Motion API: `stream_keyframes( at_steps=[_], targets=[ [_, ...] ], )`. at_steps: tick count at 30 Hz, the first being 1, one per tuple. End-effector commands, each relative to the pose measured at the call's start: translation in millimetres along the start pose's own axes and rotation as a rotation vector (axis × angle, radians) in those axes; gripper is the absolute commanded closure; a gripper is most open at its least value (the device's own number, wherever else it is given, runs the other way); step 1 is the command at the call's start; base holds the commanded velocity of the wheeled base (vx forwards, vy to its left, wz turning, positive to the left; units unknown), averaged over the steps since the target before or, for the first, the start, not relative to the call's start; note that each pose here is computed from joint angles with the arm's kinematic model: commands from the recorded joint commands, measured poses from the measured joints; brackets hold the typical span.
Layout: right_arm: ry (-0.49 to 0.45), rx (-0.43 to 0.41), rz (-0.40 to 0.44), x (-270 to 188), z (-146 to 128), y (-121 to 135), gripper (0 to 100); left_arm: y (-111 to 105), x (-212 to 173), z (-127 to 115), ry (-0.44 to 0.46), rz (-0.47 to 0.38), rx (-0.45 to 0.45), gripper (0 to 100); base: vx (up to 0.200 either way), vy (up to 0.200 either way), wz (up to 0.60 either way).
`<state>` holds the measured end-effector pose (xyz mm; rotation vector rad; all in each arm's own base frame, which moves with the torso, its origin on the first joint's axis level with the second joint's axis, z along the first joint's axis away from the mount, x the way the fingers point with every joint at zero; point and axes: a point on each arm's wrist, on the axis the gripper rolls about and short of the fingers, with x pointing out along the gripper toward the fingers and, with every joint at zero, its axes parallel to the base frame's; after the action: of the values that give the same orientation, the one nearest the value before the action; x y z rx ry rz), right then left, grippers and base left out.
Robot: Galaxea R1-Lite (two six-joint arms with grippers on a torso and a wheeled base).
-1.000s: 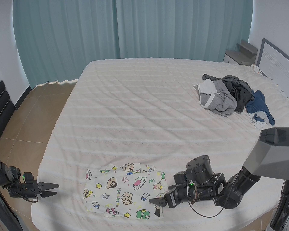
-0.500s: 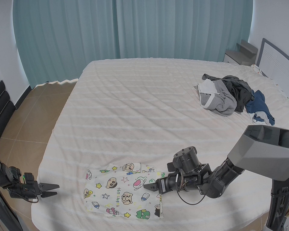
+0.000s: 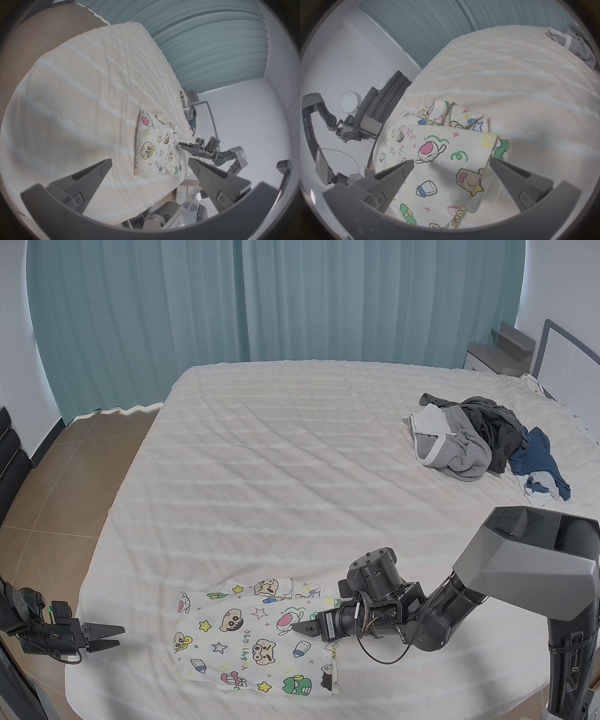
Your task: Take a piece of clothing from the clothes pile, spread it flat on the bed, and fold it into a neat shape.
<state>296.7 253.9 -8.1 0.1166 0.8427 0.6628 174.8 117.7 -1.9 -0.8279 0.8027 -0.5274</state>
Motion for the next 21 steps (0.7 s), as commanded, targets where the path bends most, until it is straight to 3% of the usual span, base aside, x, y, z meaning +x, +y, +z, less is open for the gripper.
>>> stream_keyframes(
  at_steps=[1, 21],
  targets=[
    [0.005, 0.000, -0.002, 6, -2, 0, 100, 1, 0, -1, 0.002, 0.000, -0.005, 0, 0.000, 0.000, 0.00],
    [-0.095, 0.017, -0.006, -12, 26, -4, 100, 1, 0, -1, 0.001, -0.001, -0.004, 0, 0.000, 0.000, 0.00]
  ],
)
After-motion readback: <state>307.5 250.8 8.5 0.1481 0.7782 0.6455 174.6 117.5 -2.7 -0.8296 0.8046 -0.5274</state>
